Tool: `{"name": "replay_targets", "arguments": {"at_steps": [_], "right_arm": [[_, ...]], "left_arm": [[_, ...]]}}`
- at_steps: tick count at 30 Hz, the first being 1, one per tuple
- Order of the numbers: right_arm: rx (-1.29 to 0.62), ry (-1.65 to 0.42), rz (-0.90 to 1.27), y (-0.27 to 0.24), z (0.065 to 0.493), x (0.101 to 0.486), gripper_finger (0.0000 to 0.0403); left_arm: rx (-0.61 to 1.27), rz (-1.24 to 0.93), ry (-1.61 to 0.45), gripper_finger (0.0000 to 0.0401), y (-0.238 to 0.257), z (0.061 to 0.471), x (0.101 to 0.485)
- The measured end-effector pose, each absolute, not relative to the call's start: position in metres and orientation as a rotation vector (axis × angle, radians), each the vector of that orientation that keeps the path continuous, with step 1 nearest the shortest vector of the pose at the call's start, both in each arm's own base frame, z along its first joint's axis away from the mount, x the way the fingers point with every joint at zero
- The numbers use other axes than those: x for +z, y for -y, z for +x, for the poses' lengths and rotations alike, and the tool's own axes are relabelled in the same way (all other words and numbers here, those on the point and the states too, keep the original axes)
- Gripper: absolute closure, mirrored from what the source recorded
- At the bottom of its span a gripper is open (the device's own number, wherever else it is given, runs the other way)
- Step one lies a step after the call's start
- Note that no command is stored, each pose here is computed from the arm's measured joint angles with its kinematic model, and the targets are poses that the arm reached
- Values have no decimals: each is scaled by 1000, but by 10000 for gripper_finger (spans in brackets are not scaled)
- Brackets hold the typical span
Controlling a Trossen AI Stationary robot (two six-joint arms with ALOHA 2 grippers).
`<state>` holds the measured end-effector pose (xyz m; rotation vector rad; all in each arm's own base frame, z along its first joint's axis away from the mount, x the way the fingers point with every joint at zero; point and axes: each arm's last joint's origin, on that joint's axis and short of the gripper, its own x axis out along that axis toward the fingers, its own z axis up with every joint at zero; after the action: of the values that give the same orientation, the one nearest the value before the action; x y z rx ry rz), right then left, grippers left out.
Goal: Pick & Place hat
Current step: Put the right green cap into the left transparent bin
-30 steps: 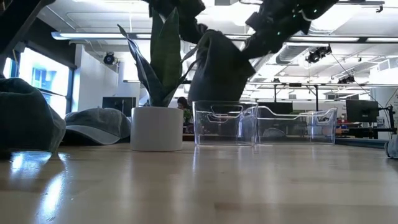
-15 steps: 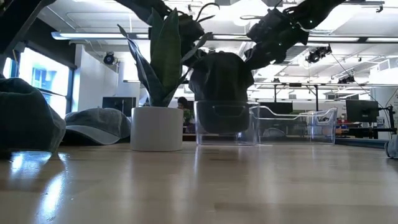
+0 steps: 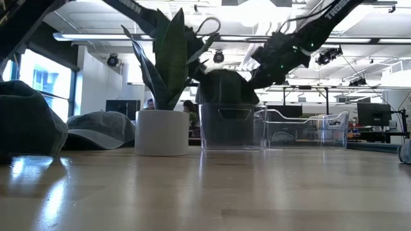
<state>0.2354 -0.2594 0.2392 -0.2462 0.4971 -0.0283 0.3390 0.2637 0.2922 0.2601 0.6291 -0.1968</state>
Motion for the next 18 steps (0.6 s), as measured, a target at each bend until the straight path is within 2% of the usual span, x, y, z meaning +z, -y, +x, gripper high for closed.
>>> {"name": "replay_targets", "arguments": {"at_steps": [5,10,14,18], "right_arm": [[-9,-490,-206,268,231,230,397],[21,-476,-162,268,229,229,378],[36,-456,-99,268,222,233,338],[15,-463,-59,266,213,242,271]], "left_arm": [[-215,205,-625,332,-276,336,280],[-221,218,-641,298,-276,339,273],[-229,237,-642,293,-276,338,274],[-229,240,-641,293,-276,338,274]]}}
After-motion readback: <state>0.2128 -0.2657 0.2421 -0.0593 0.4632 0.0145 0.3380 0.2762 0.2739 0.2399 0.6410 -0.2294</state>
